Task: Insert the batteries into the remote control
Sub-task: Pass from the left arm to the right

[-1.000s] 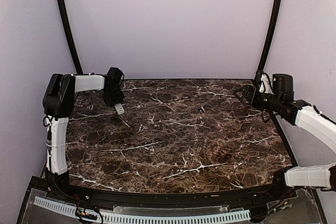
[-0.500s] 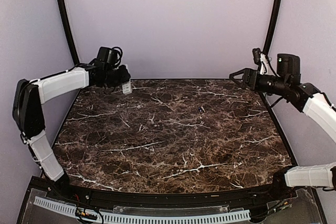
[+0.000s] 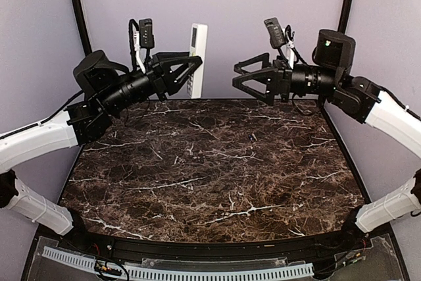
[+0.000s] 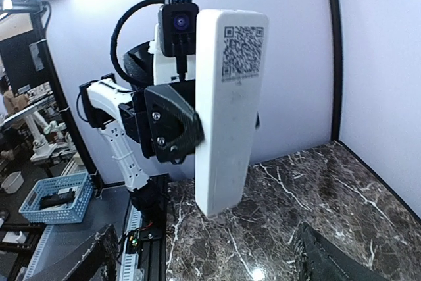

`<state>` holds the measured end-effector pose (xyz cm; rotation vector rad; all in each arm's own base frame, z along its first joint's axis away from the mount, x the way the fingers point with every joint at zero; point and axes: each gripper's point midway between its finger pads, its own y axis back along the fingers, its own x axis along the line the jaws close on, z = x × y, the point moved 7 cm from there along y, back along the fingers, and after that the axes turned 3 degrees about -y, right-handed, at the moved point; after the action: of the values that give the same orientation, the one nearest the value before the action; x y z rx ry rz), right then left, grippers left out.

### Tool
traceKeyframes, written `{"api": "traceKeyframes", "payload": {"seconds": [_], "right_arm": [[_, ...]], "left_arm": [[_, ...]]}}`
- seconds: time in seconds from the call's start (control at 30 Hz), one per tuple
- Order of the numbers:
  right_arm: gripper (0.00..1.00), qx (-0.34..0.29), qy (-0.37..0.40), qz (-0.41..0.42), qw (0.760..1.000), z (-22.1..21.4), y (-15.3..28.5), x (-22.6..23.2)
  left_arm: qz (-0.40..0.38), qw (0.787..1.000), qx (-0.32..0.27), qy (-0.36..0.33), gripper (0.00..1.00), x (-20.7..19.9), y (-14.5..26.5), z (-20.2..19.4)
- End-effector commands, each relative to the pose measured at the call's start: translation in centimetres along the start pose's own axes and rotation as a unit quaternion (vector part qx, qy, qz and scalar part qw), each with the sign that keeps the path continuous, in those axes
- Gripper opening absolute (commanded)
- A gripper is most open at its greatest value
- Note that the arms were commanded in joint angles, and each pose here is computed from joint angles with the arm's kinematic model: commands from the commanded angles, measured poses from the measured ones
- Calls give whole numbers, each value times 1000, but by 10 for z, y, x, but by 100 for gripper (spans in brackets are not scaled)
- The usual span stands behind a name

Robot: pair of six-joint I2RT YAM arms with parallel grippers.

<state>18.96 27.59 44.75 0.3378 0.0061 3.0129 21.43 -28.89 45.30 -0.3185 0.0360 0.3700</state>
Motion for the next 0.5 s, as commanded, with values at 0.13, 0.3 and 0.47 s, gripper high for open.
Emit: {"api": "traceKeyframes", "payload": {"seconds": [0.13, 0.3, 0.47], "right_arm": [[82, -34, 69, 118, 990, 11, -35, 39], [59, -41, 66, 124, 989, 4, -35, 40], [57, -38, 65, 138, 988, -3, -36, 46]], "left_arm": [[-153, 985, -56, -50, 0, -62, -6, 6], [-181, 982, -52, -27, 0, -72, -13, -2], [-185, 981, -61, -15, 0, -77, -18, -4]]}}
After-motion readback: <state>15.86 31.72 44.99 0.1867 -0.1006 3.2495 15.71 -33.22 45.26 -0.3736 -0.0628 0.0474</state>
